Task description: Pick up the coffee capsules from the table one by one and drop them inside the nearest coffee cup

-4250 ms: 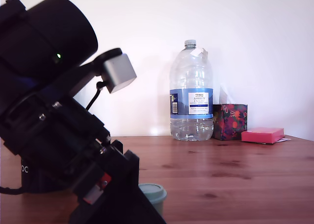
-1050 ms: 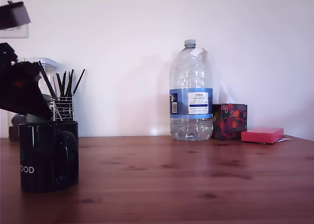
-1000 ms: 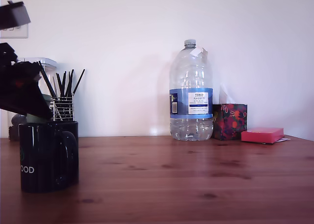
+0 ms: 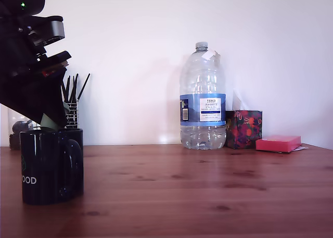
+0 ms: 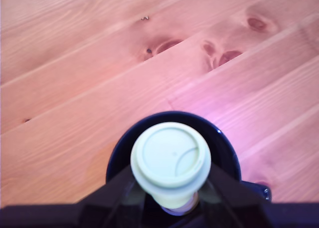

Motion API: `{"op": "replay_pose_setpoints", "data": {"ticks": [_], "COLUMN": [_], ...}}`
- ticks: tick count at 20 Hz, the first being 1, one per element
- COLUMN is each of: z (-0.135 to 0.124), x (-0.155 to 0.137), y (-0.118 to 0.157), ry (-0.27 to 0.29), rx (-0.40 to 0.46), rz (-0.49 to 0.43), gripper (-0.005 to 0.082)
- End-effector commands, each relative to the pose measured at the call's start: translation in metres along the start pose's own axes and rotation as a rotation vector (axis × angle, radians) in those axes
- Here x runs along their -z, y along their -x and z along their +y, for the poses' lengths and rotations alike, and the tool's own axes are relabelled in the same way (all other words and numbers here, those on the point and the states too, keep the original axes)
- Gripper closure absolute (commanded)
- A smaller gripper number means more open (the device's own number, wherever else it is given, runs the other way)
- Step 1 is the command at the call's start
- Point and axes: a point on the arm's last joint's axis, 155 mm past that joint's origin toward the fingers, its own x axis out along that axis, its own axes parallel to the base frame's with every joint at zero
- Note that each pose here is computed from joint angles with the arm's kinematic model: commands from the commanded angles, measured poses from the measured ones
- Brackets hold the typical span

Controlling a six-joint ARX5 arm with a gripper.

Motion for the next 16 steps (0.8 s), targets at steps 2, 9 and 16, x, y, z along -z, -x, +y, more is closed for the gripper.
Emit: {"op": "replay_pose_setpoints", "data": {"ticks": [2, 9, 16], "z": [0.002, 0.004, -0.001], "x": [0.003, -0.005, -0.029], "y": [-0.004, -0.003, 0.011], "ry": [0.003, -0.003, -0.029], "rx": [0.000, -0.010, -0.012], "rz": [0.012, -0.020, -0.124], "gripper": [0.0470, 0.0164, 0.0191]}}
